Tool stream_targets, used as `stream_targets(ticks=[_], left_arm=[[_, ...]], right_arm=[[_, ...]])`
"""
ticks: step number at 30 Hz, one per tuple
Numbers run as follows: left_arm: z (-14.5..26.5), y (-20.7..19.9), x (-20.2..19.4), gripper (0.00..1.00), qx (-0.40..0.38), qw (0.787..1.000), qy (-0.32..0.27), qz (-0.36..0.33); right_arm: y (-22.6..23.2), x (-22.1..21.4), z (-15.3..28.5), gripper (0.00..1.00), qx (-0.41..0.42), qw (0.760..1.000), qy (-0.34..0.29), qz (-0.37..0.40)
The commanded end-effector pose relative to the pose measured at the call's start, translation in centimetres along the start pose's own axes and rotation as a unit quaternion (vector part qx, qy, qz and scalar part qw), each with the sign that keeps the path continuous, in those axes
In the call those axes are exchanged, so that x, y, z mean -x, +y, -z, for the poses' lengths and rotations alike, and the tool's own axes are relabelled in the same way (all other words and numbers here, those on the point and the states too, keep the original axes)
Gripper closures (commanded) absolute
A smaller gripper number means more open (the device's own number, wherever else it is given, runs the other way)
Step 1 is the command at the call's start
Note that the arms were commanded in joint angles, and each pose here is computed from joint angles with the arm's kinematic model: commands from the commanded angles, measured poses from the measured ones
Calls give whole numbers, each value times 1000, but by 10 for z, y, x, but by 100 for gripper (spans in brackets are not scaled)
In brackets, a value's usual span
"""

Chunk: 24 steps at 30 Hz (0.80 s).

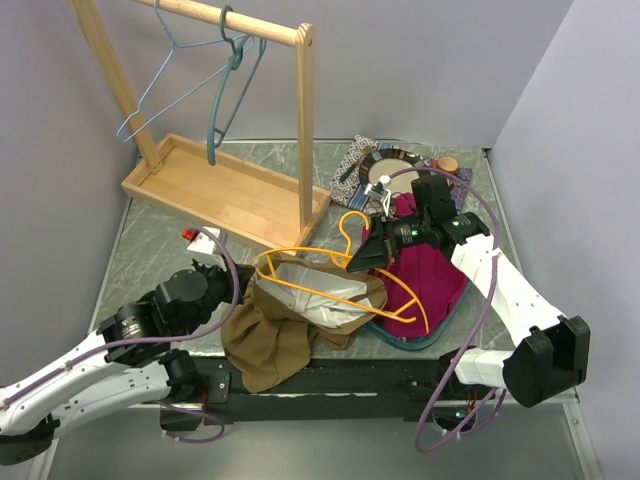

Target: Place the skirt on the hanger

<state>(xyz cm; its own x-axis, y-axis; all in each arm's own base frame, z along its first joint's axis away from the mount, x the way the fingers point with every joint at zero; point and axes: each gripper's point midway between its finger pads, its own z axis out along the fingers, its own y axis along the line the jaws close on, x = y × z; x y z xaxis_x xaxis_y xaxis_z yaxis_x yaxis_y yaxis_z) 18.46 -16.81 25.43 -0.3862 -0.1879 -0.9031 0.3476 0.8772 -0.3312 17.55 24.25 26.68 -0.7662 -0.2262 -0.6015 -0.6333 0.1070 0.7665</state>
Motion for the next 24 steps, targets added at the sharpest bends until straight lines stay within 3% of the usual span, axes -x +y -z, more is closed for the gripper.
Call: stream_targets(ticks=[1, 15, 24], left_arm=[[4, 5, 25, 99, 18, 999, -37, -3], [4, -4, 39, 99, 0, 998, -61, 4], [-1, -7, 30, 99, -5, 999, -44, -8]], right_arm=[[24, -6, 2, 100, 42, 999, 8, -4], [24, -14, -1, 100, 49, 999, 14, -20], [29, -10, 0, 100, 58, 998, 15, -11]])
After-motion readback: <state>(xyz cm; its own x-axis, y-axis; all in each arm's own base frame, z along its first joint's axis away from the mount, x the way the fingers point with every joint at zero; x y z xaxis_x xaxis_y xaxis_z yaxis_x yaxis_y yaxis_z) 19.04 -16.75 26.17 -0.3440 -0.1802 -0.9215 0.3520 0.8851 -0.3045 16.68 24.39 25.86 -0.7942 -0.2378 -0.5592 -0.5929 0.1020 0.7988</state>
